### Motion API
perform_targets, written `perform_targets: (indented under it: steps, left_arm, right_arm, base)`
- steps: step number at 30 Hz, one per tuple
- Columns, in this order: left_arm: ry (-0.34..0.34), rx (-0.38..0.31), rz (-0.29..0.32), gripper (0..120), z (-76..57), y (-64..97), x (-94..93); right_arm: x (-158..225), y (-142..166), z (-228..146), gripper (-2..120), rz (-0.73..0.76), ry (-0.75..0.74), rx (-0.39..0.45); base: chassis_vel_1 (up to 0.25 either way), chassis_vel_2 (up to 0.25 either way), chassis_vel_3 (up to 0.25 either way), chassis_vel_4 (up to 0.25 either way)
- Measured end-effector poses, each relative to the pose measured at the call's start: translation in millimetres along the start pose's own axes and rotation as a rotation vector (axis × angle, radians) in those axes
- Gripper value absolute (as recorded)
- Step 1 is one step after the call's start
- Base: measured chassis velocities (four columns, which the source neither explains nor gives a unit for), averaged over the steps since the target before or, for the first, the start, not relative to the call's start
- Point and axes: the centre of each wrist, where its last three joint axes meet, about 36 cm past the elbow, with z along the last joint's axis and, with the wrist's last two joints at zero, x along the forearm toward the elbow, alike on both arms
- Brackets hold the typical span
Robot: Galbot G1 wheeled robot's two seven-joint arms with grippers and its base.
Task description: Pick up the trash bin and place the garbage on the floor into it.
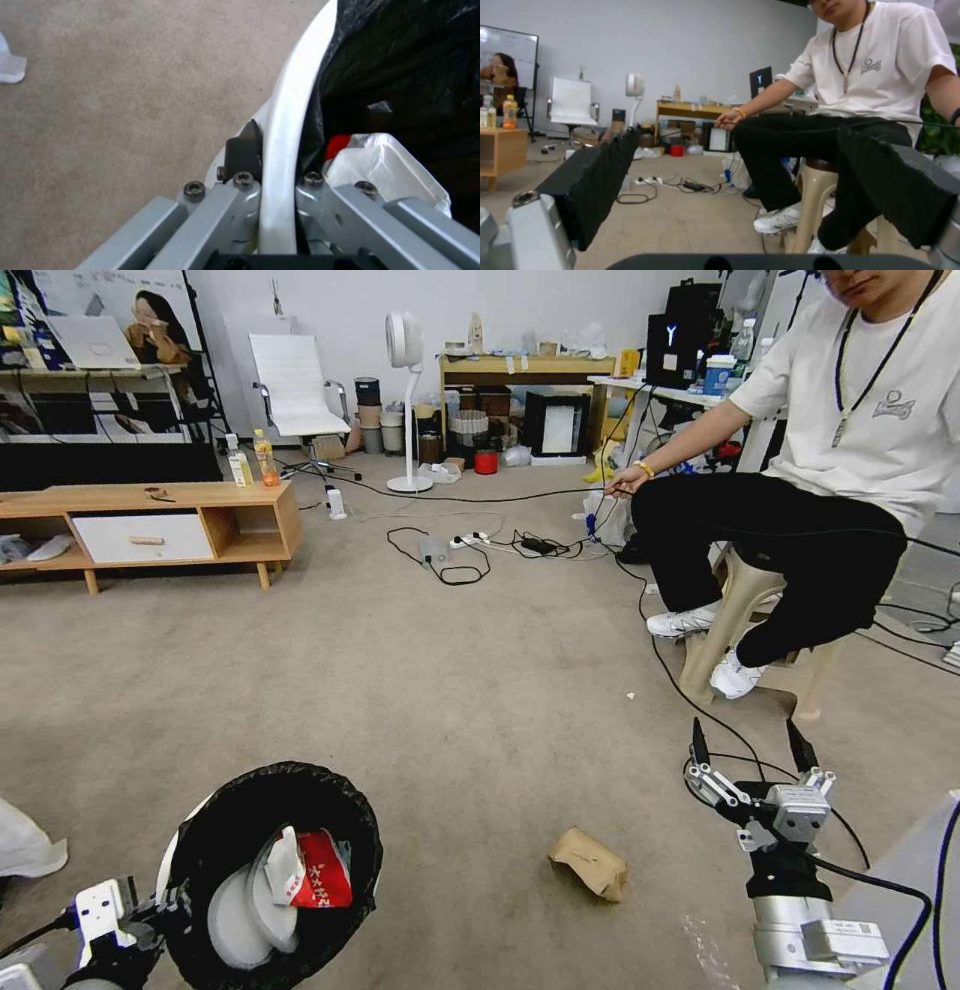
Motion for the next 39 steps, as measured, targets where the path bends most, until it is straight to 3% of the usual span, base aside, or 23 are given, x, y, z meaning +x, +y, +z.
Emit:
perform_targets:
  steps: [16,25,27,30,32,34,35,39]
  left_arm:
    - [-0.003,0.004,-0.007,1,0.1,2.3,-1.2]
    - [0.001,0.006,-0.012,1,1.6,3.9,-3.0]
    - [0.002,0.007,-0.015,1,2.6,4.3,-2.7]
    - [0.004,0.007,-0.017,1,3.3,4.6,-2.3]
    - [0.004,0.004,-0.019,1,3.0,4.8,-1.1]
    - [0.002,0.004,-0.02,1,2.5,4.9,-0.7]
    - [0.001,0.003,-0.02,1,2.1,4.9,-0.1]
    - [0.001,0.002,-0.023,1,2.1,5.4,0.9]
  right_arm:
    - [-14.5,-3.1,9.8,100,0.002,-0.005,0.012]
    - [-25.6,-8.8,2.7,100,-0.021,0.127,0.011]
    - [-35.7,-8.3,-11.4,100,-0.036,0.326,-0.027]
    - [-40.3,-6.5,-17.1,100,-0.047,0.41,-0.041]
    - [-51.3,1.6,-24.9,100,-0.108,0.579,-0.069]
    - [-55.7,4.4,-28.5,100,-0.132,0.638,-0.088]
    - [-64.6,10.9,-35.3,100,-0.189,0.753,-0.128]
    - [-80.3,22.9,-36.8,100,-0.283,0.878,-0.141]
  base:
    - [-0.024,0.031,0.025,-0.023]
    - [0.0,0.0,0.0,0.0]
    - [0.0,0.0,0.0,0.0]
    - [0.0,0.0,0.0,0.0]
    - [0.0,0.0,0.0,0.0]
    - [0.0,0.0,0.0,0.0]
    - [0.0,0.0,0.0,0.0]
    - [0.0,0.0,0.0,0.0]
